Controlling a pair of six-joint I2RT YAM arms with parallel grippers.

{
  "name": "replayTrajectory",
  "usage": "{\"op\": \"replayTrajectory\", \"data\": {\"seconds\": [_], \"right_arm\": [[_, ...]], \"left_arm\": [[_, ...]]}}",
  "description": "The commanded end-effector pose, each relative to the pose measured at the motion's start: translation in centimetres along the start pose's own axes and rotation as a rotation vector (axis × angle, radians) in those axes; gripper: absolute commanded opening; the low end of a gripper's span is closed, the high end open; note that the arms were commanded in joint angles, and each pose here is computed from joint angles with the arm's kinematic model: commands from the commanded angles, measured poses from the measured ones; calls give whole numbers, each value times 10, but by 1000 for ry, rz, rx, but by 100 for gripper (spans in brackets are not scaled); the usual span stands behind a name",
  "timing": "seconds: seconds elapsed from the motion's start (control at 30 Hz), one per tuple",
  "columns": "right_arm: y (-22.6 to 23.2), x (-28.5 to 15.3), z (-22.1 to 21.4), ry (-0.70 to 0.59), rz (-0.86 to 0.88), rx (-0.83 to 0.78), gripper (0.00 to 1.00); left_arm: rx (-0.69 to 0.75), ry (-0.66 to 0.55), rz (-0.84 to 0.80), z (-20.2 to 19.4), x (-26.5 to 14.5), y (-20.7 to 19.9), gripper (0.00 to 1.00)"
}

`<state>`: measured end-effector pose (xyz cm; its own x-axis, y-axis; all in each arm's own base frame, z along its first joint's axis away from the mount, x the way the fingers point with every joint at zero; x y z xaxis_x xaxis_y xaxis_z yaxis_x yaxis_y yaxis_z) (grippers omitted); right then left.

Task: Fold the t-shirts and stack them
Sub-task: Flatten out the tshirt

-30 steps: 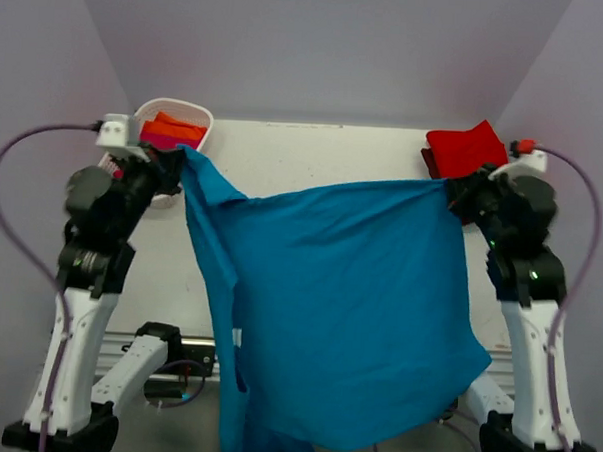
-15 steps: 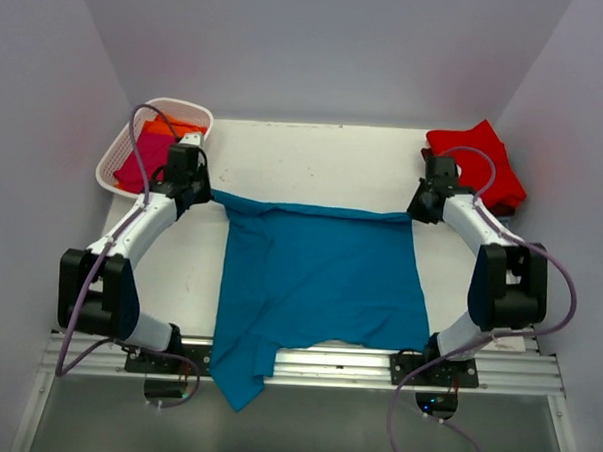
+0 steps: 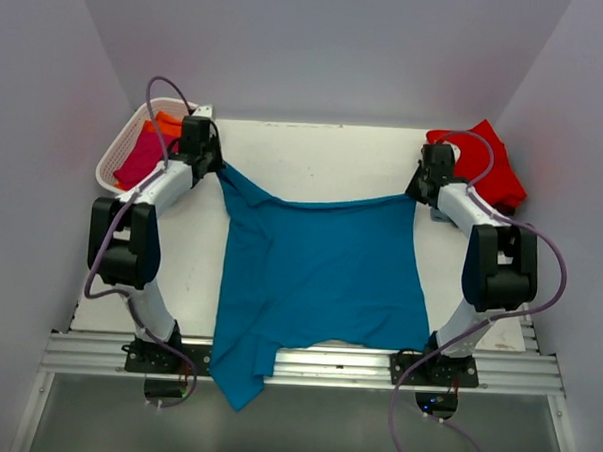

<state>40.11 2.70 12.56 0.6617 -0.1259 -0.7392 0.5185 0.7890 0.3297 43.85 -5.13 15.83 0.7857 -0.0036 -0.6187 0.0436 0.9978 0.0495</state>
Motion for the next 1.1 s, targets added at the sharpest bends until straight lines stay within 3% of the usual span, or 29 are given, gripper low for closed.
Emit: {"op": "replayTrajectory", "data": {"seconds": [0.0, 0.27, 0.5, 0.63, 0.77, 0.8, 0.87, 0.9, 0.93, 0.97, 1.0, 1.03, 1.07], "right_arm": [[20, 3, 43, -163, 12, -1, 0], [33, 28, 81, -250, -69, -20, 0], [41, 71, 88, -236, -121, -35, 0], [39, 78, 90, -278, -145, -4, 0], [36, 65, 92, -365, -103, 62, 0], [38, 62, 97, -408, -77, 89, 0], [31, 63, 90, -404, -88, 90, 0], [32, 67, 87, -390, -90, 80, 0], [39, 66, 96, -391, -80, 80, 0], [43, 70, 94, -358, -73, 65, 11], [39, 80, 86, -297, -104, 27, 28], [47, 78, 92, -295, -80, 19, 74], [50, 80, 88, -261, -49, 4, 92]], "left_arm": [[-4, -85, -13, 32, 30, 4, 0], [-12, -42, -46, 33, 98, -2, 0], [-29, -98, -119, 51, 130, -11, 0], [-54, -215, -202, 72, 129, -21, 0], [-53, -467, -255, 119, 90, -27, 5], [-43, -496, -258, 126, 83, -30, 0], [-39, -525, -246, 138, 77, -31, 0], [-41, -555, -230, 159, 73, -27, 7], [-30, -537, -214, 164, 77, -26, 25], [-33, -407, -188, 140, 101, -24, 51], [-34, -432, -172, 165, 96, -23, 100], [-25, -373, -159, 157, 103, -21, 100], [-21, -298, -147, 141, 114, -21, 100]]}}
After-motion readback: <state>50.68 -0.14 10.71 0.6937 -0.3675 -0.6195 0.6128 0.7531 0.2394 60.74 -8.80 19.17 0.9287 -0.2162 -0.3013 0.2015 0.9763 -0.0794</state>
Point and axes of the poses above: each gripper's point midway between its finger pads, its own x axis out along the fingers, its own y axis along the line the jaws close on, z = x × y, the point moved 6 cm from there along -x, back along the fingers, and after that the axes turned 14 degrees about x, right-handed, at the moved point
